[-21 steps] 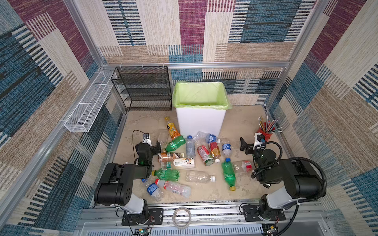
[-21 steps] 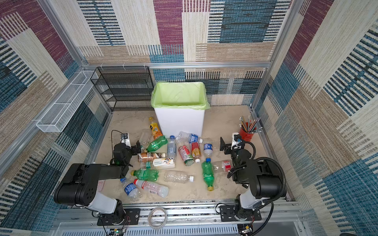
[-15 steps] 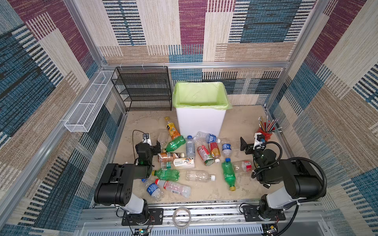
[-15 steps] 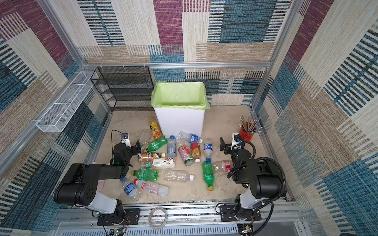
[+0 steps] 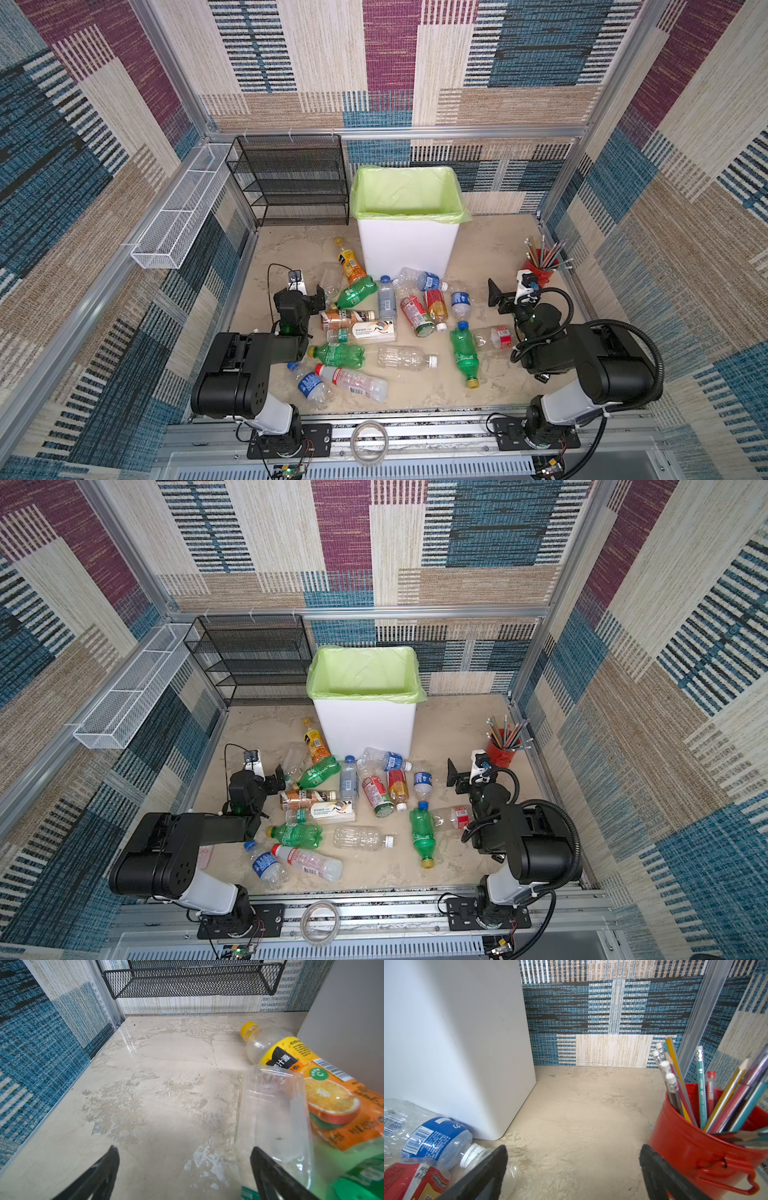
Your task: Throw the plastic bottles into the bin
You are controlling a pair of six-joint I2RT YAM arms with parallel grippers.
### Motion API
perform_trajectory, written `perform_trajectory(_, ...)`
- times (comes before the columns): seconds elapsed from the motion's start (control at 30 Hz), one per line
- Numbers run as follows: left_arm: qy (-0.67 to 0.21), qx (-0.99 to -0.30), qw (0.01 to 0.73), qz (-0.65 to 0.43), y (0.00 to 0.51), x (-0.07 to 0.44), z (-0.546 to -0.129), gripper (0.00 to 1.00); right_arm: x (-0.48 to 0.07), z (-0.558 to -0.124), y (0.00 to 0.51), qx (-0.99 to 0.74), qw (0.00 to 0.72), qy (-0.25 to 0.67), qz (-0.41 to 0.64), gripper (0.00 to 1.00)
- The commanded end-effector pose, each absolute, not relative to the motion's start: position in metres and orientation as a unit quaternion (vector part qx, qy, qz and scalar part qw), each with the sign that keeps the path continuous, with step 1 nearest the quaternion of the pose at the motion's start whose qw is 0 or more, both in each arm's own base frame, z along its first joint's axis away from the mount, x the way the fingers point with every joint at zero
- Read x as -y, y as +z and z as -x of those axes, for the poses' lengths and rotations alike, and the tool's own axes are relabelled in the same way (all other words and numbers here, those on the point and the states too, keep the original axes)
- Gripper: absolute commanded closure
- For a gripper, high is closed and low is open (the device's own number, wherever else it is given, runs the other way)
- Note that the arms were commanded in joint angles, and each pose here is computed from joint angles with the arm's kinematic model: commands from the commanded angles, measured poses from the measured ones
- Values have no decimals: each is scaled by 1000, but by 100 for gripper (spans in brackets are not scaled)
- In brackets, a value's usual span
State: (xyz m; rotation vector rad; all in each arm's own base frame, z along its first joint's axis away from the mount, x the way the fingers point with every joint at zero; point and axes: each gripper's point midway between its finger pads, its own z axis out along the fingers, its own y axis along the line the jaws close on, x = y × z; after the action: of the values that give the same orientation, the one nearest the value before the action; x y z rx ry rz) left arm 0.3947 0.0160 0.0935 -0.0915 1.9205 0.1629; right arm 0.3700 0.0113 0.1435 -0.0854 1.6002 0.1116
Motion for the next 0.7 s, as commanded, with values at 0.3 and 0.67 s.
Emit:
perform_trajectory(0.3,73,-814,575,26,99,-14,-398,1,-13,-370,151,-706,705,50,45,0)
perform_trajectory(0.67,41,-819,572,34,102,-21,-400,5,-2,-369,160,-703,711,35,13,3)
